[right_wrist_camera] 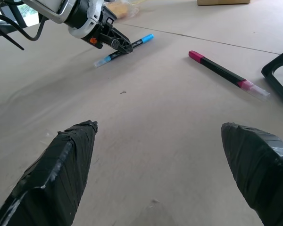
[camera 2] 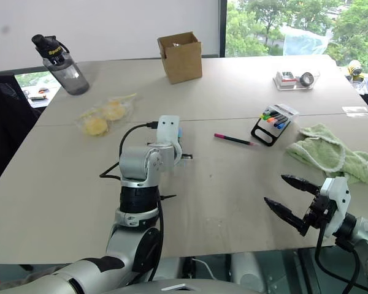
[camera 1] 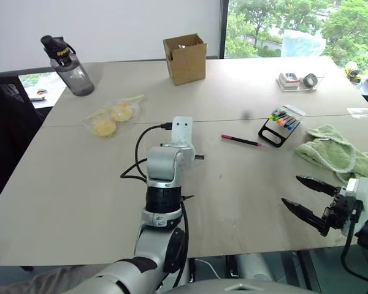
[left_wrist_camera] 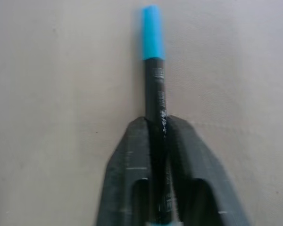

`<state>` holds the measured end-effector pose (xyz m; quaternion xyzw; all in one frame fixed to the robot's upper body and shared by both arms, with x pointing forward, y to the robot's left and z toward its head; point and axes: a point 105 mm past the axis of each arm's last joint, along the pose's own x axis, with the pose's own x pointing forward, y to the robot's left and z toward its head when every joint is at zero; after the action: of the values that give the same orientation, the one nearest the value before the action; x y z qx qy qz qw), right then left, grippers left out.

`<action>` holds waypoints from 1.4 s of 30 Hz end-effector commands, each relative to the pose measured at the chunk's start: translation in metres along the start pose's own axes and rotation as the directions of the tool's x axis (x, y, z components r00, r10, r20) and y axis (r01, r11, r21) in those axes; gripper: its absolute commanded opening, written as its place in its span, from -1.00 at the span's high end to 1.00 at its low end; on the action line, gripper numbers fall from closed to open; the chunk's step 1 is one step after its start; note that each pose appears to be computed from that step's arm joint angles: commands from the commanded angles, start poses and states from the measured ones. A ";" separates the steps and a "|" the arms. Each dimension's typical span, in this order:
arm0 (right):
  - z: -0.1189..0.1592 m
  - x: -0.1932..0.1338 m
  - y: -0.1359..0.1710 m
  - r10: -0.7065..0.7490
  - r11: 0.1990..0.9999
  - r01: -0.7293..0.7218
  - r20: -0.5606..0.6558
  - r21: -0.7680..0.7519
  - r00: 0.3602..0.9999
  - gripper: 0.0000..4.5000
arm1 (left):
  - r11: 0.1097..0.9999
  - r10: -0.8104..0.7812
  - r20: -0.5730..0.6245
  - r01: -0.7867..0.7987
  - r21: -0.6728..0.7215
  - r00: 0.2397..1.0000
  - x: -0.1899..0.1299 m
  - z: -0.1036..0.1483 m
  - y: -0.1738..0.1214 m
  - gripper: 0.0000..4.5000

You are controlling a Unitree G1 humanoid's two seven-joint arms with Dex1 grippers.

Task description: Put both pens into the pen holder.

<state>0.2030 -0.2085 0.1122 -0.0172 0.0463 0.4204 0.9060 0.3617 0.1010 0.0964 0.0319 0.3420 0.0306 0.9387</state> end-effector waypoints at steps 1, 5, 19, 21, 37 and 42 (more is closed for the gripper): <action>0.009 -0.004 -0.003 -0.010 0.999 0.011 0.017 -0.045 1.000 -1.00 | 0.987 0.155 -0.172 -0.159 -0.011 0.973 0.016 -0.040 0.032 0.95; 0.009 -0.001 -0.004 -0.008 0.999 0.009 0.021 -0.050 1.000 -1.00 | 0.987 0.146 -0.157 -0.154 -0.037 0.977 0.017 -0.038 0.031 0.95; 0.020 0.022 -0.006 -0.020 1.000 0.020 0.042 -0.016 0.999 -1.00 | 0.925 -0.377 0.292 0.373 0.071 0.879 0.005 -0.005 0.010 0.95; 0.023 0.027 -0.007 -0.018 1.000 0.019 0.052 -0.007 0.998 -1.00 | 0.857 -0.514 0.312 0.493 0.149 0.799 -0.007 -0.006 0.000 0.95; 0.073 0.118 0.016 0.066 0.915 -0.150 0.227 0.374 0.972 -1.00 | 0.219 -0.969 0.198 0.893 0.392 0.151 -0.106 -0.027 -0.047 0.95; 0.071 0.121 0.027 0.112 0.864 -0.195 0.201 0.464 0.973 -1.00 | 0.200 -0.971 0.202 0.899 0.390 0.129 -0.109 -0.025 -0.046 0.95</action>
<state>0.2691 -0.0973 0.1597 0.2360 0.0853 0.4528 0.8556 0.2695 0.0506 0.1326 -0.1031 0.1032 -0.5849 0.7979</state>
